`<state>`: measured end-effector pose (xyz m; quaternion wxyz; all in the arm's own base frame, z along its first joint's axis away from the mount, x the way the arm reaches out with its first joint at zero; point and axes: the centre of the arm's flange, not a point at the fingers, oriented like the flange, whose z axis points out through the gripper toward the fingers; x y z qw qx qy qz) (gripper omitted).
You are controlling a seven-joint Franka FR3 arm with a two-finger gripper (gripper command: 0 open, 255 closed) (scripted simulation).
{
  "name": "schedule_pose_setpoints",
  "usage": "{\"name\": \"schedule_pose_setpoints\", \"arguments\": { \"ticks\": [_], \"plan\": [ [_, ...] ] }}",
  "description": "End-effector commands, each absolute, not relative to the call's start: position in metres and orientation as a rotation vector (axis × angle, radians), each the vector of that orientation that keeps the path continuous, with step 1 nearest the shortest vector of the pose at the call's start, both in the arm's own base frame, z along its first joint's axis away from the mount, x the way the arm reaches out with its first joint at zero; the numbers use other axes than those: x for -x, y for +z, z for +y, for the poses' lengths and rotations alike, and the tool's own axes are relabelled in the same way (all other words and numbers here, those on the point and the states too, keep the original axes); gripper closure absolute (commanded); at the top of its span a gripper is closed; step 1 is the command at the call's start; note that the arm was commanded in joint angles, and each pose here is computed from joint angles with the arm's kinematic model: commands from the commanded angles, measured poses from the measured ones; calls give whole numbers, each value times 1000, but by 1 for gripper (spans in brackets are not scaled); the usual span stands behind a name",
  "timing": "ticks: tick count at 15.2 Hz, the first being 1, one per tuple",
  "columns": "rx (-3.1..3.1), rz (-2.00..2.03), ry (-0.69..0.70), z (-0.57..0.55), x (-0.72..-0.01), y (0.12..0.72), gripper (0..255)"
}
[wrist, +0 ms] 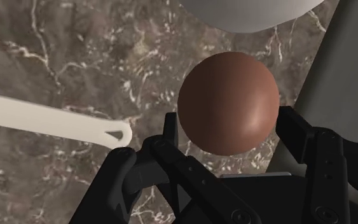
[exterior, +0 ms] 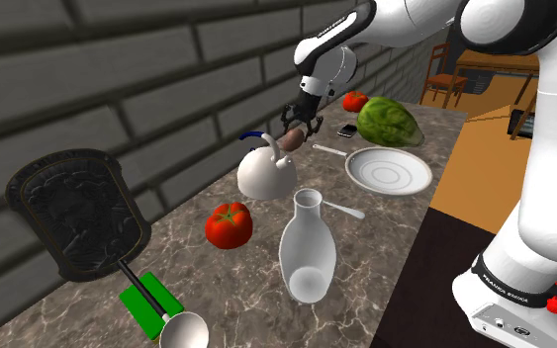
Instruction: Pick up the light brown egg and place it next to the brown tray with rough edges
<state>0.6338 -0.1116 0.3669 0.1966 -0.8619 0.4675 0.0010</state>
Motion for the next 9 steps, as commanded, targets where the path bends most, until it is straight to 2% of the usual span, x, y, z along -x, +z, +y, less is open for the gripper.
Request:
{"name": "schedule_pose_setpoints", "arguments": {
  "ticks": [1,9],
  "plan": [
    [2414,1309,3,-111,-634,378,255],
    [2414,1309,3,-111,-634,420,255]
  ]
}}
